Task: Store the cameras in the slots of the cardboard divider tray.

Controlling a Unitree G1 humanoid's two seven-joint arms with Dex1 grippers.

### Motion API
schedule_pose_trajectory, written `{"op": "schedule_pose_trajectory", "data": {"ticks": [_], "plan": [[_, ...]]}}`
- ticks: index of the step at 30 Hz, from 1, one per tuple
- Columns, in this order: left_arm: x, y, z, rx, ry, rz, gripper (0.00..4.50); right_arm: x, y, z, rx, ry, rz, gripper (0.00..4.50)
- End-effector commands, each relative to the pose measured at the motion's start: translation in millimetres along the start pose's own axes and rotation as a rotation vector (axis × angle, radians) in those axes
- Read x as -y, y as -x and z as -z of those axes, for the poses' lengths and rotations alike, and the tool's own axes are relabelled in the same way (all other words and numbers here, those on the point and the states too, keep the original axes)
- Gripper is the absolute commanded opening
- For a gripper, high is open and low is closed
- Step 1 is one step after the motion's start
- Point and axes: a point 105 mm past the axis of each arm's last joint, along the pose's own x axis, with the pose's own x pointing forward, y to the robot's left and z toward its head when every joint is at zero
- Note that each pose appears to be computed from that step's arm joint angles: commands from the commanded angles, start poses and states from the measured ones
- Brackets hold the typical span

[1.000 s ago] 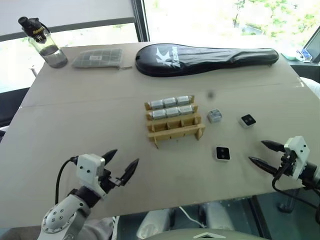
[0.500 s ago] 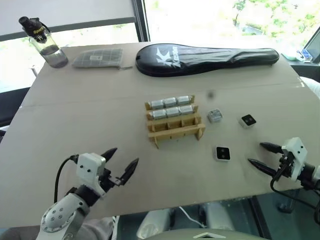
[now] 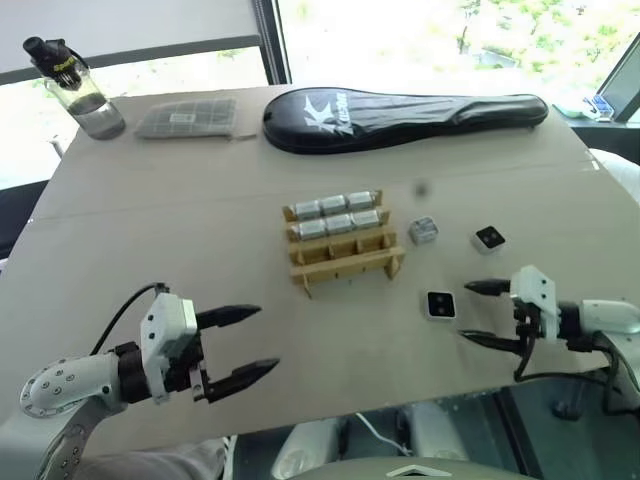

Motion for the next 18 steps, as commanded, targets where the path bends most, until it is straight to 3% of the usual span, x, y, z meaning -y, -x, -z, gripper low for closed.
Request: {"op": "schedule_pose_trajectory", "data": {"ticks": [1, 13, 16, 18], "plan": [[0, 6, -9, -0.007, -0.108, 0.046, 4.45, 0, -12, -9, 0.033, 0.022, -0.047, 4.50], [-3, 15, -15, 0.010, -0.178, 0.114, 4.45, -14, -27, -10, 0.004, 0.009, -0.177, 4.50], [-3, 16, -15, 0.009, -0.178, 0.118, 4.50, -12, -28, -13, 0.024, 0.012, -0.166, 3.78], [-3, 17, -13, -0.002, -0.184, 0.129, 4.50, -11, -30, -14, 0.036, 0.003, -0.156, 2.74]]}}
